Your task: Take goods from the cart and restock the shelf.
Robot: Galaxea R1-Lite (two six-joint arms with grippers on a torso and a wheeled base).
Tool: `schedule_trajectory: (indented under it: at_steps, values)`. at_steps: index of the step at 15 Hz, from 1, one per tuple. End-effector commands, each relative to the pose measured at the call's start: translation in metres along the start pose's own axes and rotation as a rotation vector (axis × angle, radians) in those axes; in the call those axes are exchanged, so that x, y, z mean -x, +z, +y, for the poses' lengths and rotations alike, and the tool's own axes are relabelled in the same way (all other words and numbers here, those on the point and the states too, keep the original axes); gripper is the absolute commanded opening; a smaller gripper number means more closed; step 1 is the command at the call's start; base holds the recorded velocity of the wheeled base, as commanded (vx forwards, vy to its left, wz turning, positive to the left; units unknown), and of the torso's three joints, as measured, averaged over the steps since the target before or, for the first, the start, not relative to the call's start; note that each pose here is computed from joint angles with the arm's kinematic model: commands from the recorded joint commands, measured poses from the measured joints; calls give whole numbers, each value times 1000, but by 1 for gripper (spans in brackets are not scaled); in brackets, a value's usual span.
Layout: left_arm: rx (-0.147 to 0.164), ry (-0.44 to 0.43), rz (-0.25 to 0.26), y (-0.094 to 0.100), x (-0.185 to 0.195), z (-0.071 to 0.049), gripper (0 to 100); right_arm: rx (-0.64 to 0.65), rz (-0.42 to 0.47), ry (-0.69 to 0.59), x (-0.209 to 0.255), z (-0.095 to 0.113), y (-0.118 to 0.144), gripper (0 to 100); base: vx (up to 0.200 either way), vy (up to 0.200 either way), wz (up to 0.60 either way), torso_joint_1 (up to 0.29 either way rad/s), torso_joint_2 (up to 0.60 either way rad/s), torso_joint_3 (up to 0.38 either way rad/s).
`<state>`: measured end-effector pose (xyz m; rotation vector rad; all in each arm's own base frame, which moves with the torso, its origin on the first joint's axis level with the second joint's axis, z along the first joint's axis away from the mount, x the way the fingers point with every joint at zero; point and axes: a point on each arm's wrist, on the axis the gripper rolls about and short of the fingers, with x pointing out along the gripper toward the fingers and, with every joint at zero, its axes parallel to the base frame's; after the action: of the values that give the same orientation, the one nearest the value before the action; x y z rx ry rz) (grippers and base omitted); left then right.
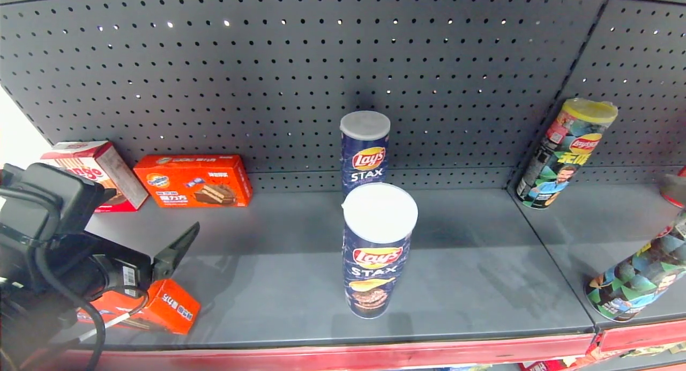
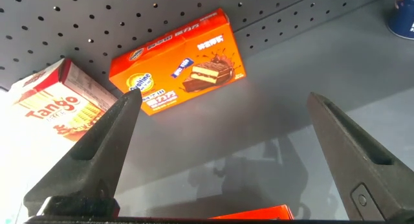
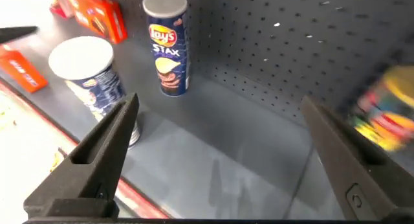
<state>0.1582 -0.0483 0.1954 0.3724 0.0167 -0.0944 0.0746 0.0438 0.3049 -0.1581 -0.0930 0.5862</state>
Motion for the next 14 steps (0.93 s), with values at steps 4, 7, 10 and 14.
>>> schedule_trajectory:
  at_steps: [4, 7, 10, 14]
  values:
    - [-1, 0, 10, -1, 0, 0, 100, -15, -124, -47, 103, 18, -58, 100, 0, 0, 0, 0, 0, 0]
    - [-4, -4, 21, -4, 1, -1, 100, -17, -123, -49, 132, 28, -98, 100, 0, 0, 0, 0, 0, 0]
    - [-3, -3, 17, -4, 2, -1, 100, -20, -74, -41, 138, 36, -140, 100, 0, 0, 0, 0, 0, 0]
    - [-1, 2, 9, -2, 4, 1, 100, -66, 44, -29, 127, 45, -200, 100, 0, 0, 0, 0, 0, 0]
